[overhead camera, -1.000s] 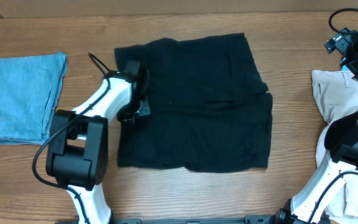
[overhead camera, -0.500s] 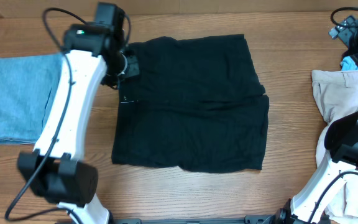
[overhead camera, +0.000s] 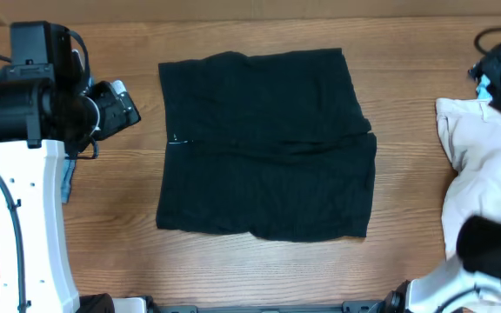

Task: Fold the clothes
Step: 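Move both grippers to the pants' bottom hem corners and grasp them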

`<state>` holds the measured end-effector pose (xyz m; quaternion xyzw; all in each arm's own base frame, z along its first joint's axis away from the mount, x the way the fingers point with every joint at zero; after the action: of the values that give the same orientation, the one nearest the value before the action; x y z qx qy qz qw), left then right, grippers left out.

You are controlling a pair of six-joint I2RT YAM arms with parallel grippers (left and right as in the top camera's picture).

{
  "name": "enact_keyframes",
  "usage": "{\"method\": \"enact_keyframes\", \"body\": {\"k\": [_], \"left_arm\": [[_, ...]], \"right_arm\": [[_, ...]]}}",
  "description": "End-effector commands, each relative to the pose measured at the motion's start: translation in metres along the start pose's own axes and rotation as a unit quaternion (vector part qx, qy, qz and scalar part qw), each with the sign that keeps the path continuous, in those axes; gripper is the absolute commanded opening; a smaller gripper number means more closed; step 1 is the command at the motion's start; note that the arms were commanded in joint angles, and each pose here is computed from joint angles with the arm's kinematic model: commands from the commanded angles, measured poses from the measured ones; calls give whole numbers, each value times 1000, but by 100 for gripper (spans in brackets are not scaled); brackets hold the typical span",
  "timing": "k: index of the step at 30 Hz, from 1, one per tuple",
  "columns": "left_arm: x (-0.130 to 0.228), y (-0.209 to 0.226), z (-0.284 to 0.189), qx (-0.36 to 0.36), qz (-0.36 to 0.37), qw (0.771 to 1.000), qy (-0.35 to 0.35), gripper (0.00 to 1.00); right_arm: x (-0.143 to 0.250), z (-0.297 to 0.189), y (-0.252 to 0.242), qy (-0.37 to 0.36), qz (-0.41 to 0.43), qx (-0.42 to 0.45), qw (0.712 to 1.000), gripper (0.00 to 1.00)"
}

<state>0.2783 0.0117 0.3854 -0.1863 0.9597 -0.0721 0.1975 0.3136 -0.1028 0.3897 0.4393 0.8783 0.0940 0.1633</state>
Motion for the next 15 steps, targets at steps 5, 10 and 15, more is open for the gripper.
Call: {"method": "enact_keyframes", "body": {"k": [5, 10, 15], "left_arm": [[7, 8, 73, -9, -14, 999, 46, 82], [19, 16, 110, -17, -16, 997, 68, 88], [36, 24, 133, -29, -15, 994, 101, 89]], "right_arm": [[81, 48, -59, 110, 30, 57, 992, 61], [143, 136, -84, 238, 37, 53, 969, 60], [195, 183, -88, 276, 36, 73, 958, 61]]}}
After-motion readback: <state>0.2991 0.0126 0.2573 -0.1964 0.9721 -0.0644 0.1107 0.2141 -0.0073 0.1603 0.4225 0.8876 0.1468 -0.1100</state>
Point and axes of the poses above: each gripper's point midway between its finger pads, its own z axis out along the fingers, its own y axis along the line the jaws close on, x = y × z, the point moved 10 cm from there along -z, back along the fingers, and after that the axes turned 6 degrees about z, right-handed, at the moved point
